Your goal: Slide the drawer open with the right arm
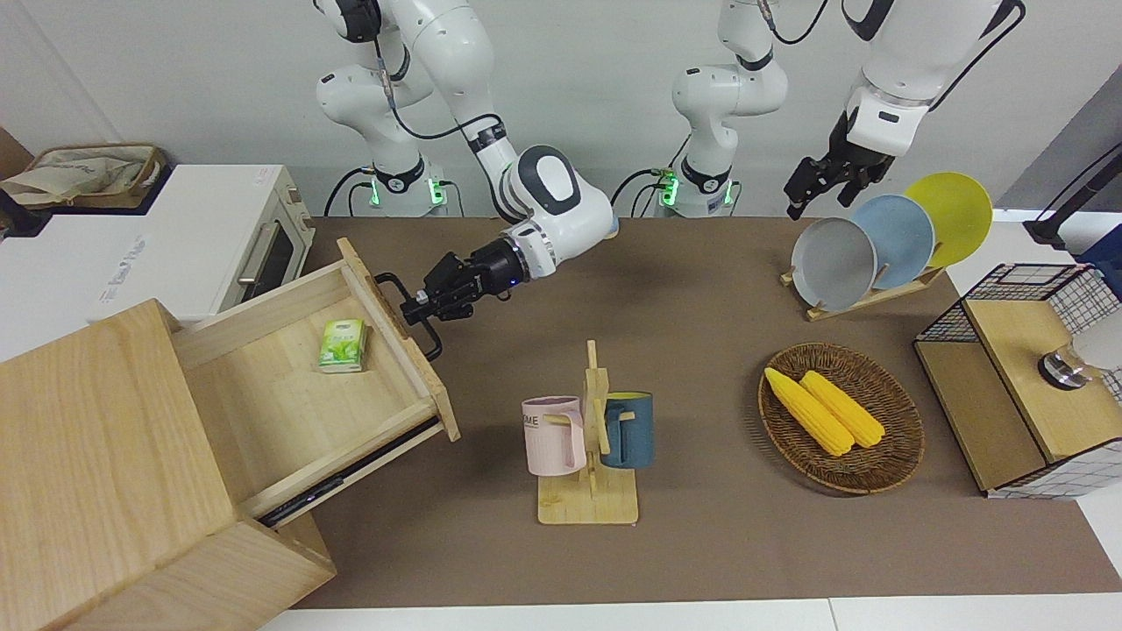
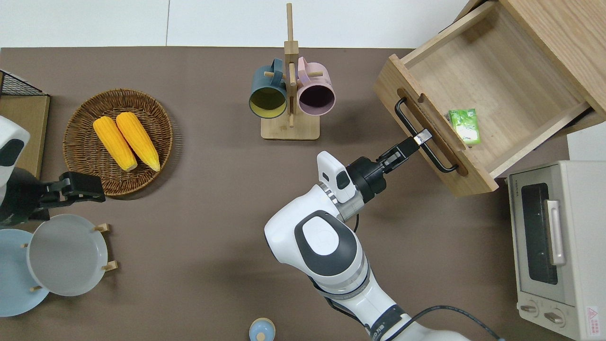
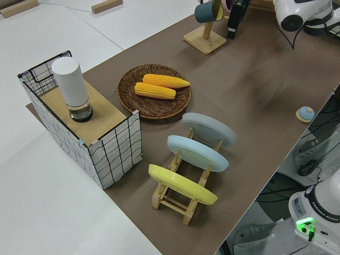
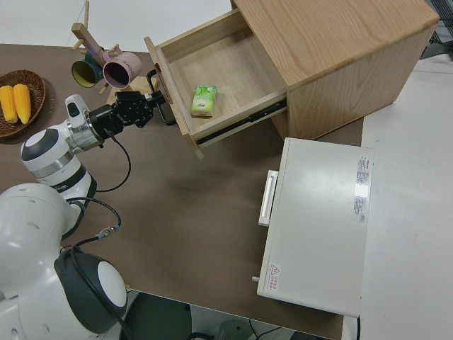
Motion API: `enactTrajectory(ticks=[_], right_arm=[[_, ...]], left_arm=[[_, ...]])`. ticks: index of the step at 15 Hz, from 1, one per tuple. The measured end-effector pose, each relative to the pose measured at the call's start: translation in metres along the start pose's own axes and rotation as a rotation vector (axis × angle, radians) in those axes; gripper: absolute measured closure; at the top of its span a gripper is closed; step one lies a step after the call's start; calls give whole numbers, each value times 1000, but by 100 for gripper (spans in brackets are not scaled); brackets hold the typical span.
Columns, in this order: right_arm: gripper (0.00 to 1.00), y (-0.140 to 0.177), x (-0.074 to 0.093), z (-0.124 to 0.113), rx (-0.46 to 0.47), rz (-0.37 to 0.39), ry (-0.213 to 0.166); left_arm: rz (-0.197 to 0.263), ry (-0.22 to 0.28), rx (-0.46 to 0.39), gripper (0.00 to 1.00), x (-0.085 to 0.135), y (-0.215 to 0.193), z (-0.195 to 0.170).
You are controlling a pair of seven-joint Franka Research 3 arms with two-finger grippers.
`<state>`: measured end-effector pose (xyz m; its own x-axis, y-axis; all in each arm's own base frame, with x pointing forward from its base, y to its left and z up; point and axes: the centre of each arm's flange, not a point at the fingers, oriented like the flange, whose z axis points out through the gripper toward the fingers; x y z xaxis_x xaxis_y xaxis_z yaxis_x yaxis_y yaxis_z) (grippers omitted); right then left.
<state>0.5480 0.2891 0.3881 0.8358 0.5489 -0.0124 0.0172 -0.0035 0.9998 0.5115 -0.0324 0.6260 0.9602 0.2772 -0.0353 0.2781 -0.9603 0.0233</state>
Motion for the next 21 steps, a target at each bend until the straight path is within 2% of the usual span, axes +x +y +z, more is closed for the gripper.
enactTrajectory(ticks=[13,16,17,21], right_arm=[[83,0,0,-12,1,-2,0],[81,0,0,-12,1,-21,1],[74,0,0,-13,2,-26,2],[37,4,3,-17,2,-28,7]], left_arm=[[0,0,0,0,0,0,0],[0,0,0,0,0,0,0],[0,0,0,0,0,0,0],[0,0,0,0,0,0,0]])
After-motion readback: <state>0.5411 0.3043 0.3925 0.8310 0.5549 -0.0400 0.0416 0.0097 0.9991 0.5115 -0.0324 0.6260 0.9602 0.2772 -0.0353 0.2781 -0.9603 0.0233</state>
